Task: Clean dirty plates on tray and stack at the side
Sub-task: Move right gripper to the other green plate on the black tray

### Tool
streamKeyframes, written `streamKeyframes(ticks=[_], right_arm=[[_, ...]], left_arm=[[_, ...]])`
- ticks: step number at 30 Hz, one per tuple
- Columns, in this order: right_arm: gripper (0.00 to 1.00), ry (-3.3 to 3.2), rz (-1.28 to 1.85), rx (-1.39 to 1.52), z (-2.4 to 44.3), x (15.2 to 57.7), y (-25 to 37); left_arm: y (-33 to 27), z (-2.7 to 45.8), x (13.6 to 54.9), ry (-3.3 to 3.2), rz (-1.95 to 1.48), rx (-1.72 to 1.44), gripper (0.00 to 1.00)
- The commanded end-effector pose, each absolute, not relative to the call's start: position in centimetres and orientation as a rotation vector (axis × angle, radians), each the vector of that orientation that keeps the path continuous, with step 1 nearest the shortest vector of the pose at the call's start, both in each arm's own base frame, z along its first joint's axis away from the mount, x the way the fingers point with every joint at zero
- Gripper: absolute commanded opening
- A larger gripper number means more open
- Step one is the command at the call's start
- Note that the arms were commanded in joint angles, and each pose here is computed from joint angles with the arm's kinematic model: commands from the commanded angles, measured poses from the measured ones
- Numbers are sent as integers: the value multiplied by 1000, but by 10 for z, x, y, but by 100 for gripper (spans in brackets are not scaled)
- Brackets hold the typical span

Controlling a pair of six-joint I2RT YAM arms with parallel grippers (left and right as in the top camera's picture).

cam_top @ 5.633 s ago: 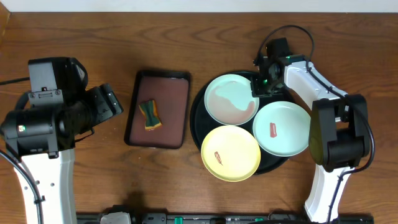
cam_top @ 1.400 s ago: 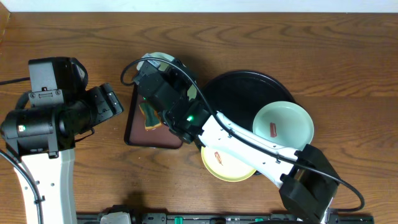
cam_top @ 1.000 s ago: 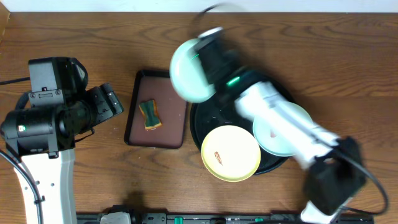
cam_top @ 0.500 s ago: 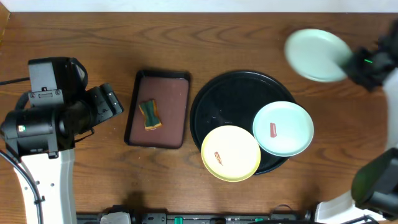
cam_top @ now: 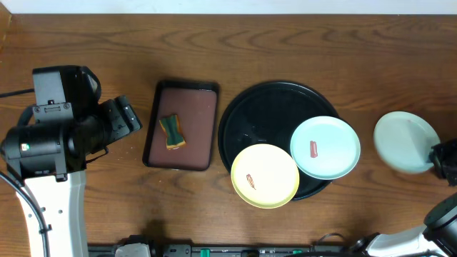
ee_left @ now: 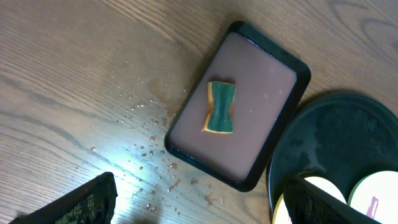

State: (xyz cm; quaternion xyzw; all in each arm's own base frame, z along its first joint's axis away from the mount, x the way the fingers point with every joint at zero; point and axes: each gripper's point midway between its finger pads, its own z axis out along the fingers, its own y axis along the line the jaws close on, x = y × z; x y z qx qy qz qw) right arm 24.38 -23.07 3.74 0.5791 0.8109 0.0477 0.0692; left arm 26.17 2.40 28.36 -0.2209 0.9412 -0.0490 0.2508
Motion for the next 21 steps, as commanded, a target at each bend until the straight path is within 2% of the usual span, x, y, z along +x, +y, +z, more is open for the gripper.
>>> streamKeyframes(ticks=[1,2,5,8,12,14,18,21], right_arm=[[59,2473,79,1689,38,242,-237],[63,2464,83,1682,42,243,-237],[64,2422,101,1638,59,250,-237],[60,2394,221,1444,88,273,-224],[55,2341,505,1116,137,315,-172],[54,2383,501,1015,146,321,-150],[50,2584,400,803,134,320,-106],[46,2768,154,722,108,305,-90]], left_arm=[[27,287,261,2551,-118,-600,86],[27,287,261,2551,-118,-600,86],[27,287,261,2551,-118,-600,86],[27,287,261,2551,-118,-600,86],[27,287,261,2551,-118,-600,86],[27,287,261,2551,-118,-600,86],[27,287,261,2551,-118,-600,86],[27,287,261,2551,-118,-600,87]])
